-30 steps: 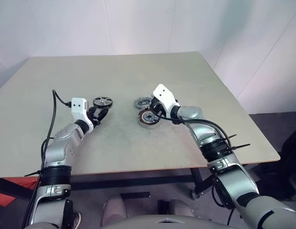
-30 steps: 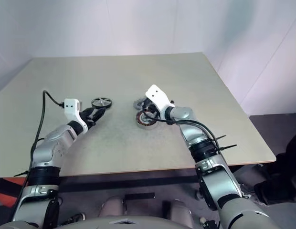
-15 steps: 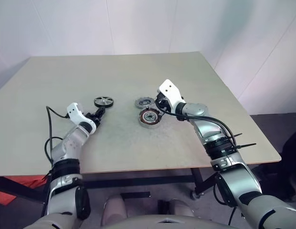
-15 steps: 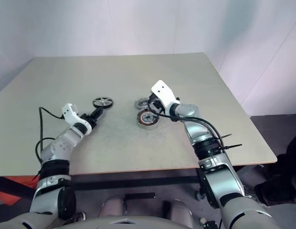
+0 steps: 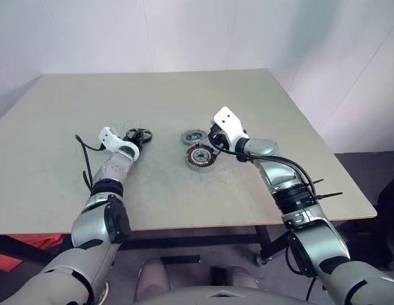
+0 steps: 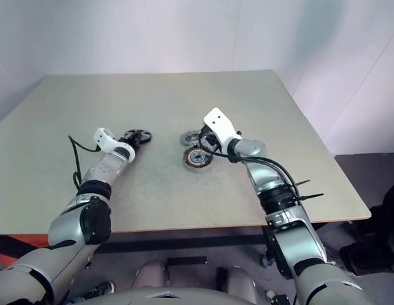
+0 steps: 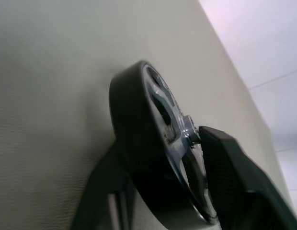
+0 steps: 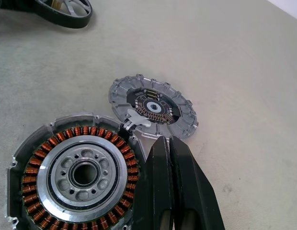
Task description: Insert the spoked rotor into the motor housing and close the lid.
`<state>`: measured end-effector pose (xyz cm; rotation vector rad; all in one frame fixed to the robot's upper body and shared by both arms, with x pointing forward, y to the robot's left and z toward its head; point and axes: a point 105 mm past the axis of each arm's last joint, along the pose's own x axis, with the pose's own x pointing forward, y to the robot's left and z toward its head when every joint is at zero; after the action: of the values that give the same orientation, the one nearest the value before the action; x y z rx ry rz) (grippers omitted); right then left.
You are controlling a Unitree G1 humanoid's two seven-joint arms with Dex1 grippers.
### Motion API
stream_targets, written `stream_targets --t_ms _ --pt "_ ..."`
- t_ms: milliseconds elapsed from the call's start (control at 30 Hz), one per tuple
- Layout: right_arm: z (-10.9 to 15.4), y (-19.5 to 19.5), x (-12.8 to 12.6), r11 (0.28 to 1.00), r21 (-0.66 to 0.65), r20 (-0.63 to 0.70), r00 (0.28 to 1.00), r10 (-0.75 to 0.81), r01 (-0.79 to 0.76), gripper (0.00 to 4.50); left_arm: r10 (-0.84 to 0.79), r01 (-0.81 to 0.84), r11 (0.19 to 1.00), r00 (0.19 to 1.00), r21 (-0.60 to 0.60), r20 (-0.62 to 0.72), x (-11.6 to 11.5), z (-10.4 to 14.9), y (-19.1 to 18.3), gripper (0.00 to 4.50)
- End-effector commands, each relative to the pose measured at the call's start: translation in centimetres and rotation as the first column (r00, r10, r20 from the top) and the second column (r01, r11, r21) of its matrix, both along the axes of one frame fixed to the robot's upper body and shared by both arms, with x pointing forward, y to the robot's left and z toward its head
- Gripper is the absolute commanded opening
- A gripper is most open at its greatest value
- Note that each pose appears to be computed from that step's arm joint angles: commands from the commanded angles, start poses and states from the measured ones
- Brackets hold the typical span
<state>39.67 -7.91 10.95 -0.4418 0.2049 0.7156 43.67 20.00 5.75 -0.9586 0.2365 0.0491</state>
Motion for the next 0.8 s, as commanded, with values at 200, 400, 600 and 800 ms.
stream_targets --t_ms 200,400,600,800 --pt "2.1 -0.3 0.2 0.999 0.032 0.068 0.998 -0.013 0.011 0.00 -0.127 0.145 0.959 0.988 -0.242 0.090 -0.7 0.8 -2.3 1.35" --pt "2.3 -2.1 1.4 0.995 0.012 0.091 0.991 -0.099 0.098 0.00 -0.329 0.445 0.792 0.888 -0.418 0.322 -3.0 4.7 -6.7 1.35" --pt "1.9 -6.0 2.1 0.968 -0.010 0.097 0.964 -0.247 0.250 0.00 -0.445 0.553 0.752 0.827 -0.357 0.343 -4.3 5.4 -9.4 1.35" --pt "1.3 -11.2 2.7 0.901 -0.054 0.114 0.899 -0.423 0.431 0.00 -0.627 0.668 0.712 0.743 -0.215 0.232 -4.6 4.1 -14.8 1.35"
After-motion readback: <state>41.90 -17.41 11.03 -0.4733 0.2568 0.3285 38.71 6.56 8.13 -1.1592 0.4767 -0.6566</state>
